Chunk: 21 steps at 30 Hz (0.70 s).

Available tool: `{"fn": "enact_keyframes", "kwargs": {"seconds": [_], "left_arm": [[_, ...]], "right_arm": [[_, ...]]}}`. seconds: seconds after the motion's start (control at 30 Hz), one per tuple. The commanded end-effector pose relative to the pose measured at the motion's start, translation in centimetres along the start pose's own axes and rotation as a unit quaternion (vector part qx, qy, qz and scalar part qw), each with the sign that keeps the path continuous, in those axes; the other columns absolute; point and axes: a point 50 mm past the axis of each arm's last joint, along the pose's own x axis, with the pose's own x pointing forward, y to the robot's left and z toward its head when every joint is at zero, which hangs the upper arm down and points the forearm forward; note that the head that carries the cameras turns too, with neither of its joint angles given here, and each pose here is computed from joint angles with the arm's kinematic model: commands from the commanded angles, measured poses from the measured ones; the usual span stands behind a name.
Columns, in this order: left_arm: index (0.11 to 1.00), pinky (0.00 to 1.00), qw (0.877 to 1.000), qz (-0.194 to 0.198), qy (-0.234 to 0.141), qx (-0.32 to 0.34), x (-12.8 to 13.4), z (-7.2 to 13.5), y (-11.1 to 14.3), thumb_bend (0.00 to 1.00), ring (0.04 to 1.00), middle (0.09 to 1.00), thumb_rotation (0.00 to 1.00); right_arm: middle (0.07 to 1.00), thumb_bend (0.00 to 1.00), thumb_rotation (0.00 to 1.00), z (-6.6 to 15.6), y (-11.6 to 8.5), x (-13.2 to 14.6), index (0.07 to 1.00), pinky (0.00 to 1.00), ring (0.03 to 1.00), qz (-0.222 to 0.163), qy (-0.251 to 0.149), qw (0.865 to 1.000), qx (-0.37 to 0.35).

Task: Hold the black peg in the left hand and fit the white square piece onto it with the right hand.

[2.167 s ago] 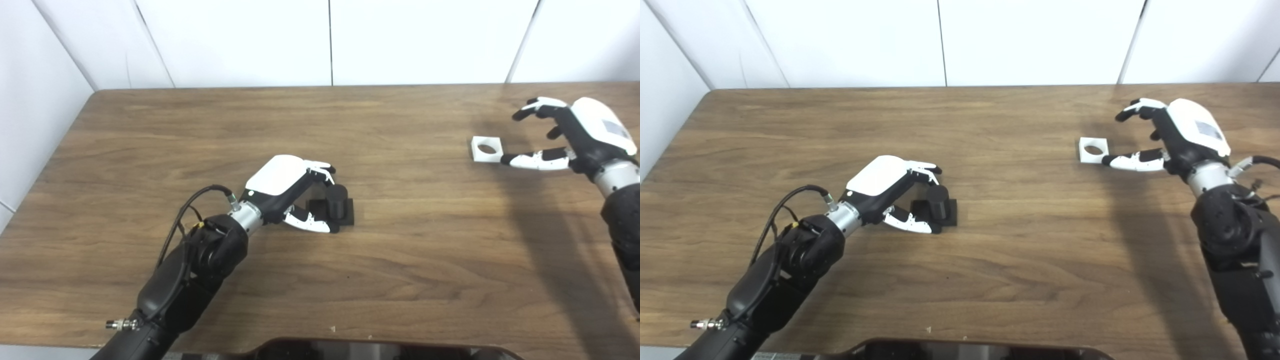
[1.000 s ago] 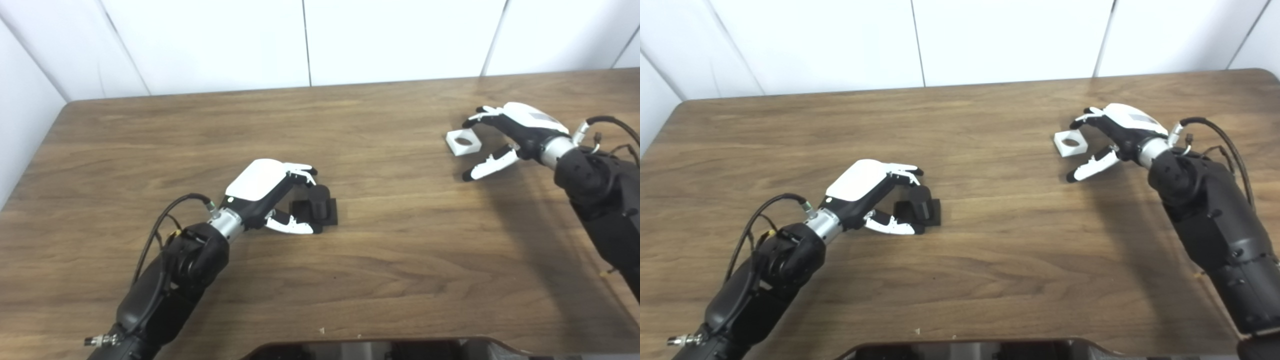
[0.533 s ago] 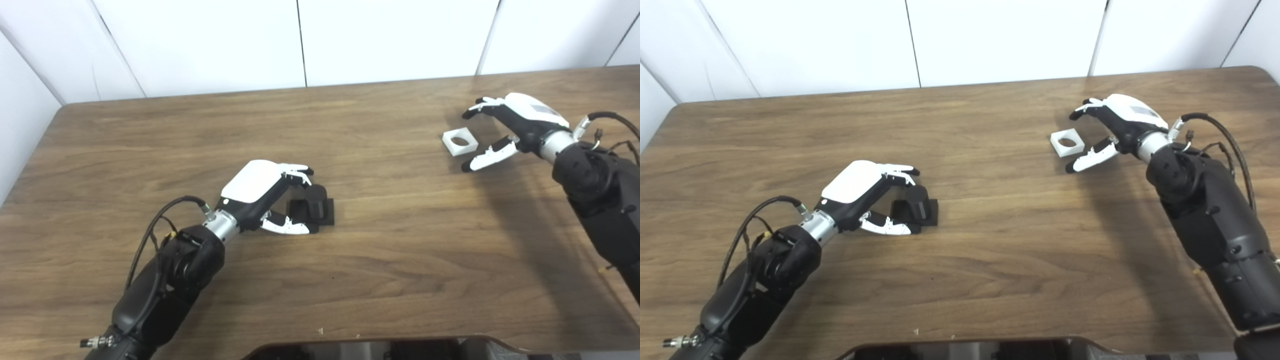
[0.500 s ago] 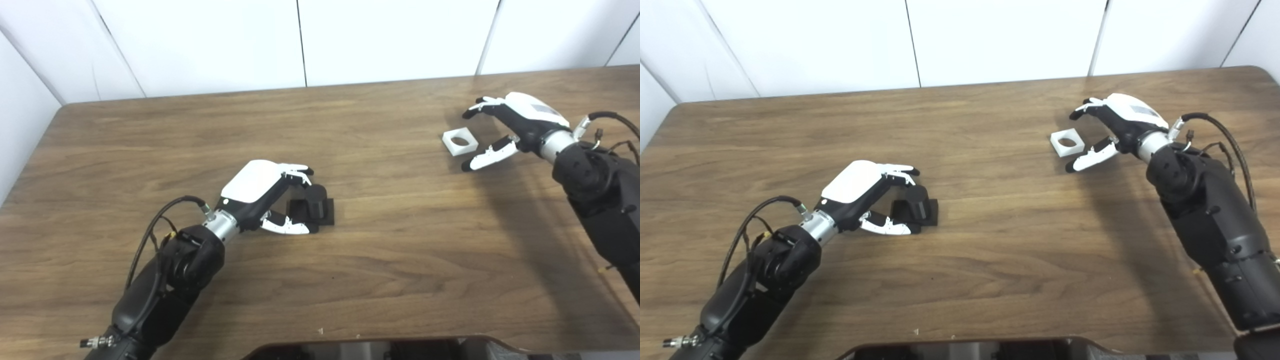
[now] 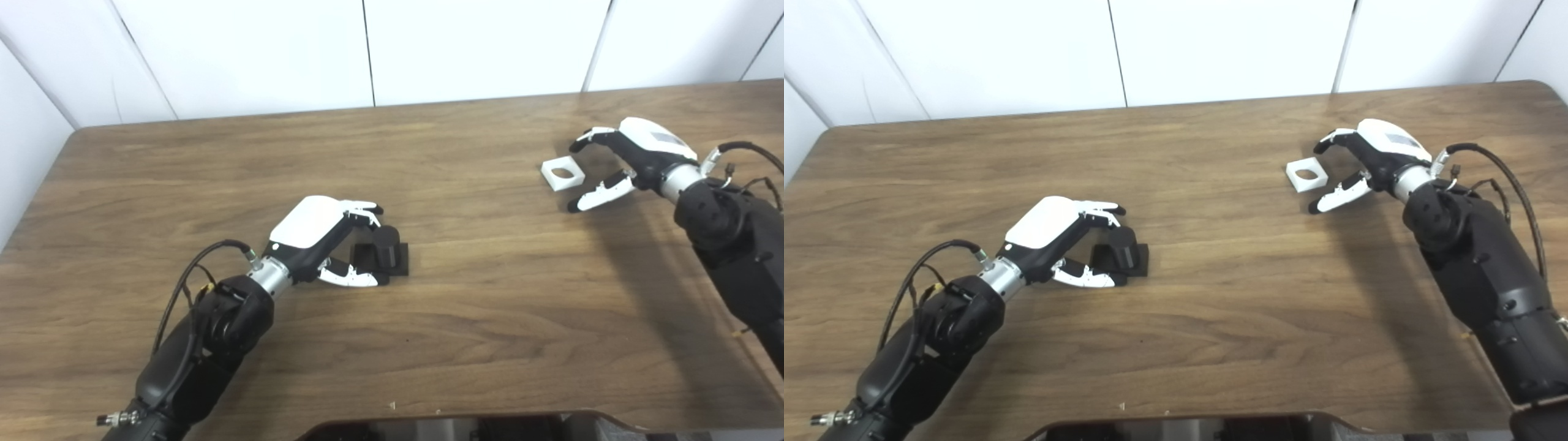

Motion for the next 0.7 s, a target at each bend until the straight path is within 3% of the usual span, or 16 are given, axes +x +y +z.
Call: {"fn": "enact_keyframes", "kwargs": {"seconds": [0.0, 0.4, 0.67], "left_arm": [[0.571, 0.82, 0.992, -0.086, 0.085, 0.039, -2.8, -4.1, -2.3, 0.80, 0.837, 0.854, 0.27], [0.567, 0.82, 0.992, -0.085, 0.086, 0.036, -2.8, -4.0, -2.5, 0.81, 0.835, 0.854, 0.25], [0.570, 0.83, 0.992, -0.088, 0.087, 0.038, -2.8, -3.6, -2.6, 0.81, 0.846, 0.857, 0.27]], "right_arm": [[0.908, 0.77, 0.26, 1.5, -2.6, 0.7, 0.767, 0.82, 0.912, -0.043, -0.029, 0.999, -0.015], [0.889, 0.76, 0.20, 2.0, -2.7, 1.6, 0.753, 0.83, 0.898, -0.039, -0.038, 0.998, -0.044], [0.891, 0.75, 0.21, 2.2, -3.1, 2.0, 0.761, 0.83, 0.894, -0.035, -0.042, 0.997, -0.057]]}}
